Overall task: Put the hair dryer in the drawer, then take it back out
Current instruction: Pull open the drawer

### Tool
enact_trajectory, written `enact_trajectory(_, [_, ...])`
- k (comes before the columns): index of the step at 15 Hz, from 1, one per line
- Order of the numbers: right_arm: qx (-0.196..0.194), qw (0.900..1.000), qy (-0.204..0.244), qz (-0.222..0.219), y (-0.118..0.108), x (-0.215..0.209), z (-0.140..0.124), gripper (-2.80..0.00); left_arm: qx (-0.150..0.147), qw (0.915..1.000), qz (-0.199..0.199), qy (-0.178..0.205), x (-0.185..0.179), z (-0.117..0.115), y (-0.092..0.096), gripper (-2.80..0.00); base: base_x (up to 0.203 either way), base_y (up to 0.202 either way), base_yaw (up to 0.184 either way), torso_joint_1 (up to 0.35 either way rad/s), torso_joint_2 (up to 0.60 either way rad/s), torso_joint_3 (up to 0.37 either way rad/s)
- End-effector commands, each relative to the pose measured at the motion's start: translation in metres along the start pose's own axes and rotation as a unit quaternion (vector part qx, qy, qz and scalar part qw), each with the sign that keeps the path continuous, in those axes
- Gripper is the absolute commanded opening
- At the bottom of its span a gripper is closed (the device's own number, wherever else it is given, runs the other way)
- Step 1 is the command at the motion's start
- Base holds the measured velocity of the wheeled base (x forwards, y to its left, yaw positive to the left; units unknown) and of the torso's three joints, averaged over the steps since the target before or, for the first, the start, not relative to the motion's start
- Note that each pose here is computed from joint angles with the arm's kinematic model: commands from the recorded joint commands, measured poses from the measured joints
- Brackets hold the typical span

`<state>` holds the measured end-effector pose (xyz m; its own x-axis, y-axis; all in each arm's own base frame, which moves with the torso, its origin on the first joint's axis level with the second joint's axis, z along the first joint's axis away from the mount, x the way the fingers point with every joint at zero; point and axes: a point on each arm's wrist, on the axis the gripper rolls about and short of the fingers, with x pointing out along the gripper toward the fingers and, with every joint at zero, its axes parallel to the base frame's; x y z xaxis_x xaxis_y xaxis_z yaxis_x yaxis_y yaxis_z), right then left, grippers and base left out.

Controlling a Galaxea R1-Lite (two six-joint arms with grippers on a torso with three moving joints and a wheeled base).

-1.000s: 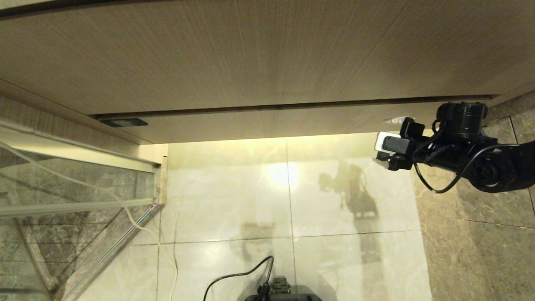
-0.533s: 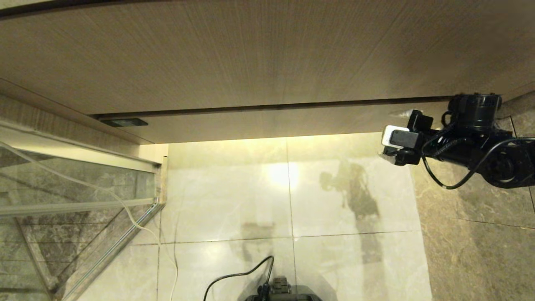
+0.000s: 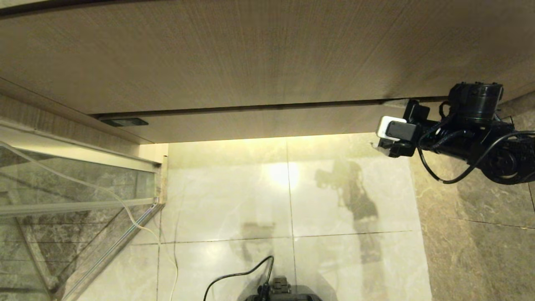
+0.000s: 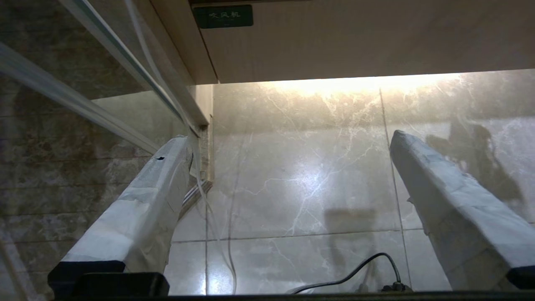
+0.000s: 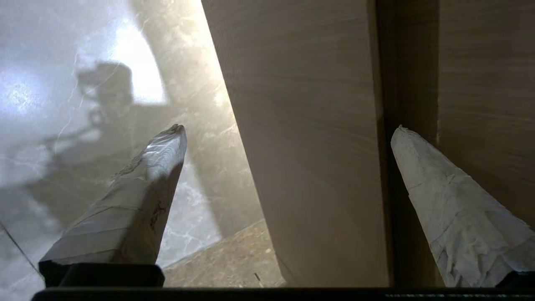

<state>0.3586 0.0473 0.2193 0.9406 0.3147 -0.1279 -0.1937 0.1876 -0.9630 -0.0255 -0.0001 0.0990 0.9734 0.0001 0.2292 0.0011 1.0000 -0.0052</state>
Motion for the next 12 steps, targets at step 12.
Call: enact_trajectory(12, [0.004,1.000,-0.010,-0.018,0.000,0.023,0.000,0.00,0.000,0.9998,0.001,0.019,0.001,-0.011,0.000,0.00,0.000,0.000,0.000,0.000,0.00,0.000])
